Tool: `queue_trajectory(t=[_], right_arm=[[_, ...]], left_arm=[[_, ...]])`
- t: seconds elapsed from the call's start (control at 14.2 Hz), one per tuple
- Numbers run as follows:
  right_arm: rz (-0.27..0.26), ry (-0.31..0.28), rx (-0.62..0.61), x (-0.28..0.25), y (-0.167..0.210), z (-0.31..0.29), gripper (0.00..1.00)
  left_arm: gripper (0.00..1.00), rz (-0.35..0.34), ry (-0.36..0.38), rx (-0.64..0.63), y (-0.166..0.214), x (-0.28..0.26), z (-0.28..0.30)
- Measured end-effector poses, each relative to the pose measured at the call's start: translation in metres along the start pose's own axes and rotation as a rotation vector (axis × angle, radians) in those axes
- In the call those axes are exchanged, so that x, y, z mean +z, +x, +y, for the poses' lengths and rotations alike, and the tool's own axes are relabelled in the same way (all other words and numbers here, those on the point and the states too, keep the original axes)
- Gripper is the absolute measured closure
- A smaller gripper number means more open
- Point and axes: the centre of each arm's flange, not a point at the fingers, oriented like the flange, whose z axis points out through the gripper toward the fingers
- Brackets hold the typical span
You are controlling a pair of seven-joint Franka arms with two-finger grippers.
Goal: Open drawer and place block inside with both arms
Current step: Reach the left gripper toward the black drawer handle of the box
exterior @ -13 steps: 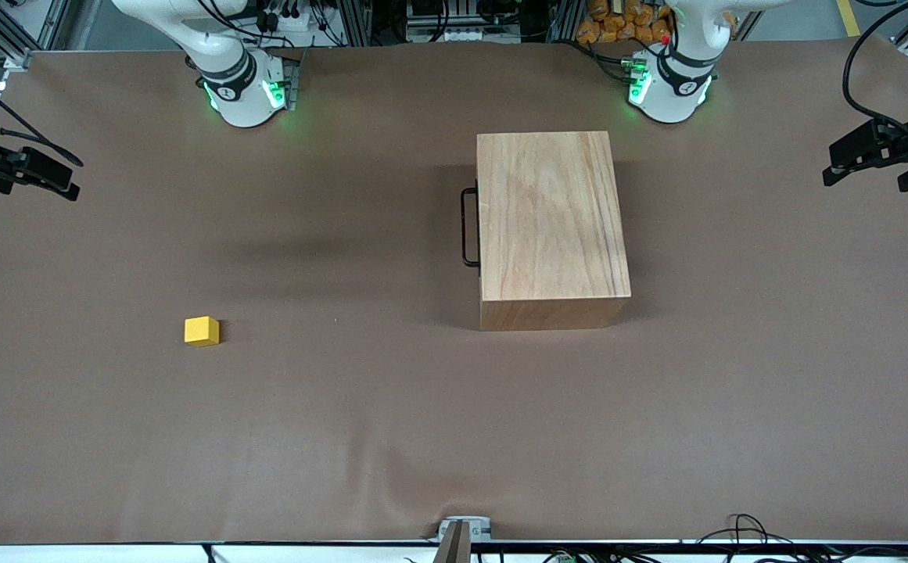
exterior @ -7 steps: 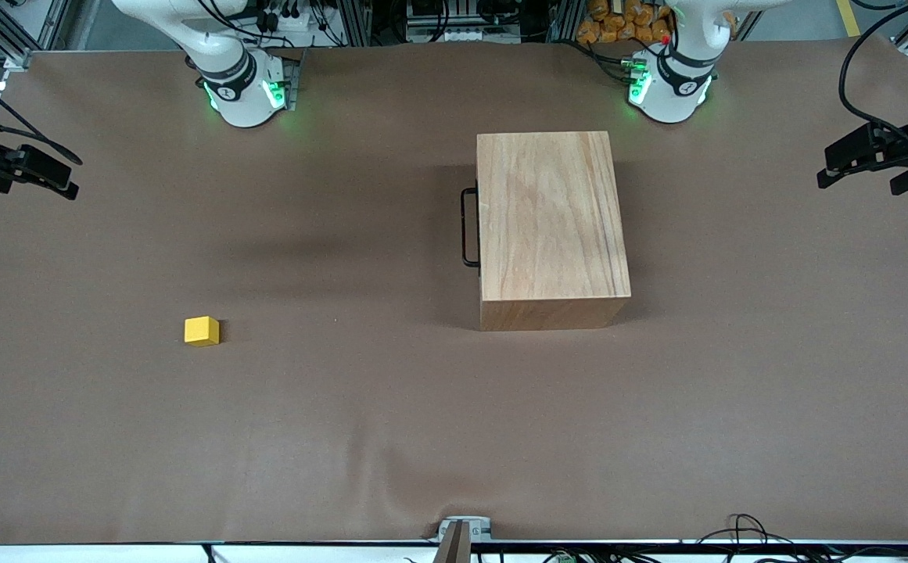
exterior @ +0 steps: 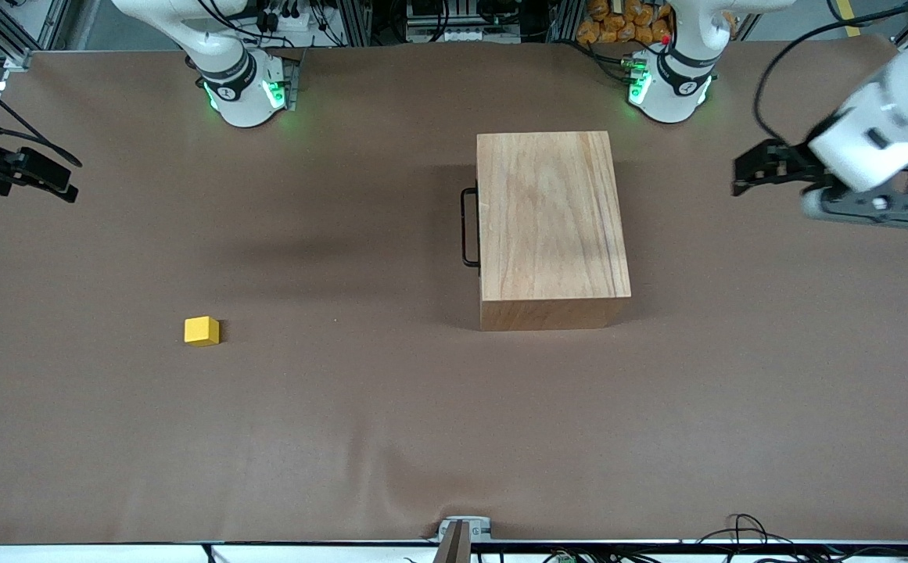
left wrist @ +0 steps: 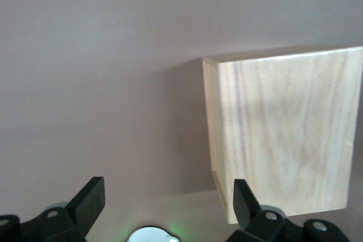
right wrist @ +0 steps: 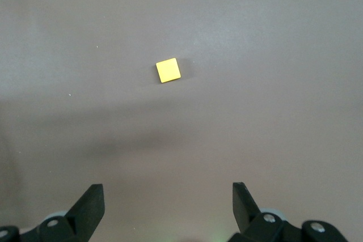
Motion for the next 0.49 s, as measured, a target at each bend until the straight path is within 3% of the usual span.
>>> queue_trajectory(t=[0.21,0.49], right_arm=[[0.017,0.001,-0.001,-0.001,0.002,0.0,0.0],[0.021,0.001,-0.006,0.0,0.004,-0.004,0.0]], left_arm=[[0.0,-0.034,0.018,-0.04,0.004,0.03,0.068],[0.0,-0.02,0.027,-0.087,0.001,0.065,0.154]])
